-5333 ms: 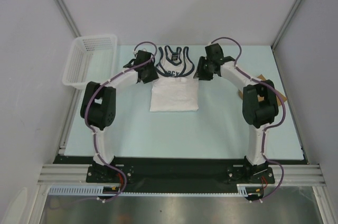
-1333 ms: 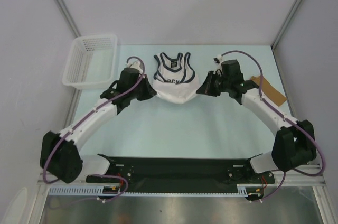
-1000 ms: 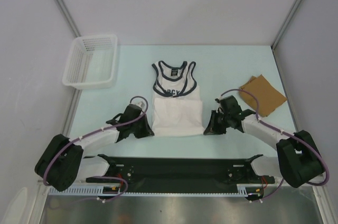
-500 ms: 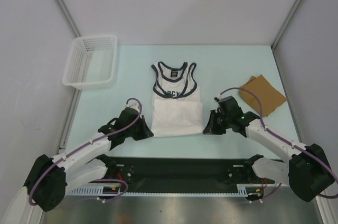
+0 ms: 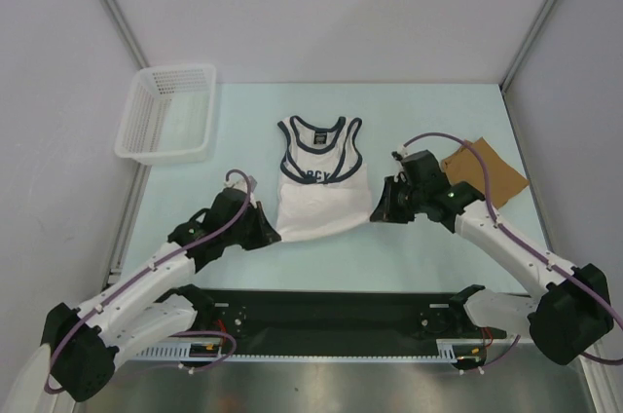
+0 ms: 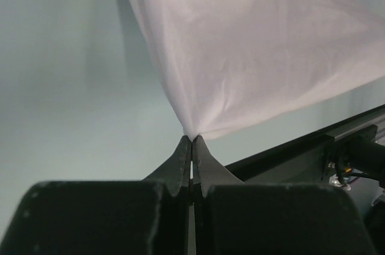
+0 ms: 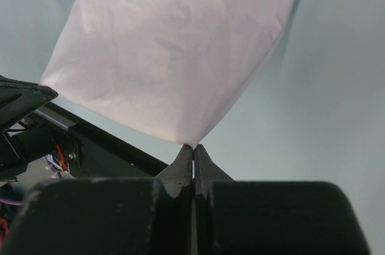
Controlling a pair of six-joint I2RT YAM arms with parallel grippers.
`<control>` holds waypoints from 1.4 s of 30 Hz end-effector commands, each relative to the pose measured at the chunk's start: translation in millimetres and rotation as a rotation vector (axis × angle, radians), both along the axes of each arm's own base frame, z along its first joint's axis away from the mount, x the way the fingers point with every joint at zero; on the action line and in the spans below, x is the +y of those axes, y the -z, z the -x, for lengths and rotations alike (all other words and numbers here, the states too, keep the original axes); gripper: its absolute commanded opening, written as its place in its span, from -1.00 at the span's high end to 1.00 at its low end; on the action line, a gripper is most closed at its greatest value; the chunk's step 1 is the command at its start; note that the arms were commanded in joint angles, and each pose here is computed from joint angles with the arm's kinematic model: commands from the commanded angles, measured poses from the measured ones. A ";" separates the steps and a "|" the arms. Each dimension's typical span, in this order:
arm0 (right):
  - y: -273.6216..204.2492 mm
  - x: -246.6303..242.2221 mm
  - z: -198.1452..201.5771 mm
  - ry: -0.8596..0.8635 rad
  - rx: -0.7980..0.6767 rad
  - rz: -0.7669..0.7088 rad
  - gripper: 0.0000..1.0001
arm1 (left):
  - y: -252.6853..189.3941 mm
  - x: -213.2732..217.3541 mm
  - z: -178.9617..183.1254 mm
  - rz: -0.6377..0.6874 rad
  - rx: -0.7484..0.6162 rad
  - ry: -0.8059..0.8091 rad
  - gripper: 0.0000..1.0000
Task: Fold and stack the tank tops
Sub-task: Fold the tank top
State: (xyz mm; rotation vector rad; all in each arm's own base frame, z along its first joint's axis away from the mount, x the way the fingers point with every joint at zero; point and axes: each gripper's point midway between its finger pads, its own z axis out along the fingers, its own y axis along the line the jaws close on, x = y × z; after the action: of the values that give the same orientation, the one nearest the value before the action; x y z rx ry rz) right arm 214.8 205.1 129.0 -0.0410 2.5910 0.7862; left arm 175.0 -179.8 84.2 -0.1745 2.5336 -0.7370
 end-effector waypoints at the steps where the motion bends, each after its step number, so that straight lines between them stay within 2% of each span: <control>1: -26.9 -1.6 -8.7 -0.012 -0.067 0.015 1.00 | -34.0 -4.8 -7.5 0.023 -0.053 0.000 0.99; 5: -27.9 -8.5 6.2 -0.006 -0.058 0.009 1.00 | -30.3 -6.6 3.4 0.037 -0.042 0.003 0.99; 16: 5.6 -28.7 67.4 0.009 0.042 0.013 1.00 | -4.3 -34.3 51.4 0.062 0.047 0.082 1.00; 21: 2.0 -30.2 71.2 0.017 0.027 0.005 1.00 | -5.3 -44.1 62.7 0.073 0.061 0.102 0.99; 28: -29.3 -21.8 35.2 -0.010 -0.055 0.047 1.00 | -38.8 -41.6 38.4 0.024 -0.025 0.086 0.98; 34: -66.2 -13.9 -13.1 -0.019 -0.147 0.025 1.00 | -69.4 -25.9 -5.1 -0.011 -0.086 0.040 0.99; 42: -86.9 -3.1 -77.7 -0.014 -0.175 0.000 1.00 | -111.4 -21.7 -65.1 -0.006 -0.159 0.021 0.99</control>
State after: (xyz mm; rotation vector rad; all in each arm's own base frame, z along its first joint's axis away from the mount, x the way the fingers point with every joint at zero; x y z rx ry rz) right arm 266.9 194.6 191.6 -0.0641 2.5172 0.7147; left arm 222.3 -196.5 167.4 -0.1780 2.4481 -0.6948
